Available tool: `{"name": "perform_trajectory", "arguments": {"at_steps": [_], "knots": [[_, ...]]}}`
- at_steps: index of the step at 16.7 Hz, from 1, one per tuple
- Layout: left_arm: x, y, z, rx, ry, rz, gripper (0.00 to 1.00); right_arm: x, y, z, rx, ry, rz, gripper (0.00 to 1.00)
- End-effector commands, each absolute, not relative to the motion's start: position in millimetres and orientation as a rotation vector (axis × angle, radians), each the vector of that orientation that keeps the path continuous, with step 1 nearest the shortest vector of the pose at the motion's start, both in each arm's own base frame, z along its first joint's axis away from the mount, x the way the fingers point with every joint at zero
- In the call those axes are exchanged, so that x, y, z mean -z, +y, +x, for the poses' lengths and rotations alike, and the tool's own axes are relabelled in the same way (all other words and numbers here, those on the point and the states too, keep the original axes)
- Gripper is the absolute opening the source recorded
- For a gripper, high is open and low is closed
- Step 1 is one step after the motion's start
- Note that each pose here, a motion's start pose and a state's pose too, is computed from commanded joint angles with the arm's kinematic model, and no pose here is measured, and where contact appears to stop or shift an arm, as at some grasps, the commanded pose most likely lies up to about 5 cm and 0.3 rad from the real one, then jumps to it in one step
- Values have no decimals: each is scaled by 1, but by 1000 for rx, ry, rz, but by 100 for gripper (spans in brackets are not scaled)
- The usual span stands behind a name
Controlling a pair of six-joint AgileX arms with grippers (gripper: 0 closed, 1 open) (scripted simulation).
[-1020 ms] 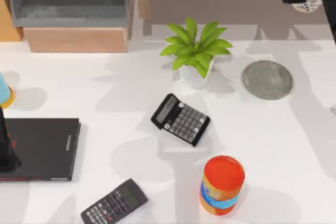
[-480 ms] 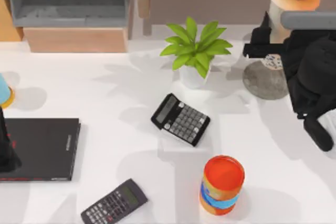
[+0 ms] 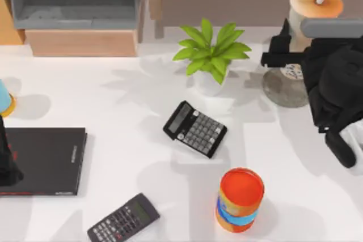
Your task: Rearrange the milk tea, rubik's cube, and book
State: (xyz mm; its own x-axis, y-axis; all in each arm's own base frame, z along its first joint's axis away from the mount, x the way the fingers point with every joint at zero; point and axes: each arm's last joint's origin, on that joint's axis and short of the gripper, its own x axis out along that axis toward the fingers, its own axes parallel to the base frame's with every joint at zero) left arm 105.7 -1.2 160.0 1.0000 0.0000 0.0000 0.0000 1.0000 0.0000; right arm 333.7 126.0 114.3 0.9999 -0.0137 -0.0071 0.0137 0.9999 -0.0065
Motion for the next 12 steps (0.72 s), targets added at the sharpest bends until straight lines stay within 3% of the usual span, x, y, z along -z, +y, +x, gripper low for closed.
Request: {"name": "perform_trajectory", "arguments": {"at_steps": [10, 12], "knots": [[-160, -1, 106, 0, 0, 0, 100, -96, 126, 333, 14, 6, -7, 0], [-160, -1, 106, 0, 0, 0, 100, -96, 126, 333, 14, 6, -7, 15]]}}
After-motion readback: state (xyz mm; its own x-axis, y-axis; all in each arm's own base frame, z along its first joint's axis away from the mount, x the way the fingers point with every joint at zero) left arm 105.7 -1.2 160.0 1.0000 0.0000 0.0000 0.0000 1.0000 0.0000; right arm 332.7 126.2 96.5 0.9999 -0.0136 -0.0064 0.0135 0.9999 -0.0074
